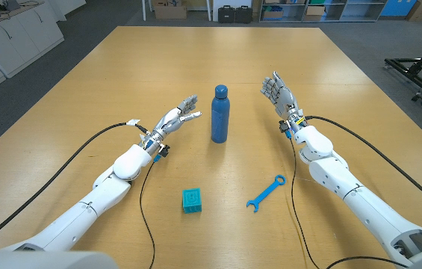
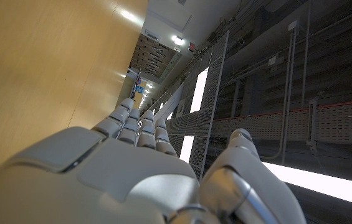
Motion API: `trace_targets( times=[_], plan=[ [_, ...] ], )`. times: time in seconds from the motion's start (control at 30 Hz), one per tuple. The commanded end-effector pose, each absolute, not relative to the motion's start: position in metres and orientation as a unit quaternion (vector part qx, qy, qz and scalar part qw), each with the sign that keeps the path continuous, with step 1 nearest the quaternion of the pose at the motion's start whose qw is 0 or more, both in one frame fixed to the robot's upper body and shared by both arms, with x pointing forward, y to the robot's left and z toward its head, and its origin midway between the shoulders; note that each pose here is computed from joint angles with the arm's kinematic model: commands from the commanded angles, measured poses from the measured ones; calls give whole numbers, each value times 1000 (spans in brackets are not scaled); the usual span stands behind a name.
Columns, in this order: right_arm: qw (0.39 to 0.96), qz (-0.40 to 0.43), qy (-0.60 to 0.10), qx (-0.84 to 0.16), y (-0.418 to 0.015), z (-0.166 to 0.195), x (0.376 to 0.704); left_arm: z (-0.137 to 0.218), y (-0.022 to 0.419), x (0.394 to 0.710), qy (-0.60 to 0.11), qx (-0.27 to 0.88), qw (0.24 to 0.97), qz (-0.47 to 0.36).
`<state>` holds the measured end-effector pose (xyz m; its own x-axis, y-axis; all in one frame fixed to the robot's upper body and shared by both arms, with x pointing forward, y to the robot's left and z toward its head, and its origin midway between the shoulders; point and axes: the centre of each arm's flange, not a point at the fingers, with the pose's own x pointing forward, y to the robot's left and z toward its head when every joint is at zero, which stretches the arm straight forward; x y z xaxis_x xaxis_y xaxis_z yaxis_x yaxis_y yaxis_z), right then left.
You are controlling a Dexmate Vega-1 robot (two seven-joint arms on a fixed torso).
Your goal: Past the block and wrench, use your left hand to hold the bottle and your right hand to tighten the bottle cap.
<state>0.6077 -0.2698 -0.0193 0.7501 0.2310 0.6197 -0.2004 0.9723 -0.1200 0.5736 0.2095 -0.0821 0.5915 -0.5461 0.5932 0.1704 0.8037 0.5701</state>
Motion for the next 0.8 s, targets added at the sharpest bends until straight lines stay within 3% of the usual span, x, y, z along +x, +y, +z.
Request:
trace_targets(
  times=[0.03, 0.8],
  plan=[
    [935, 116, -334, -25, -270, -19, 606, -86, 196, 581, -394, 244, 856, -229],
    [935, 112, -335, -24, -272, -19, 603, -86, 174, 602, -386, 256, 848, -259]
  ],
)
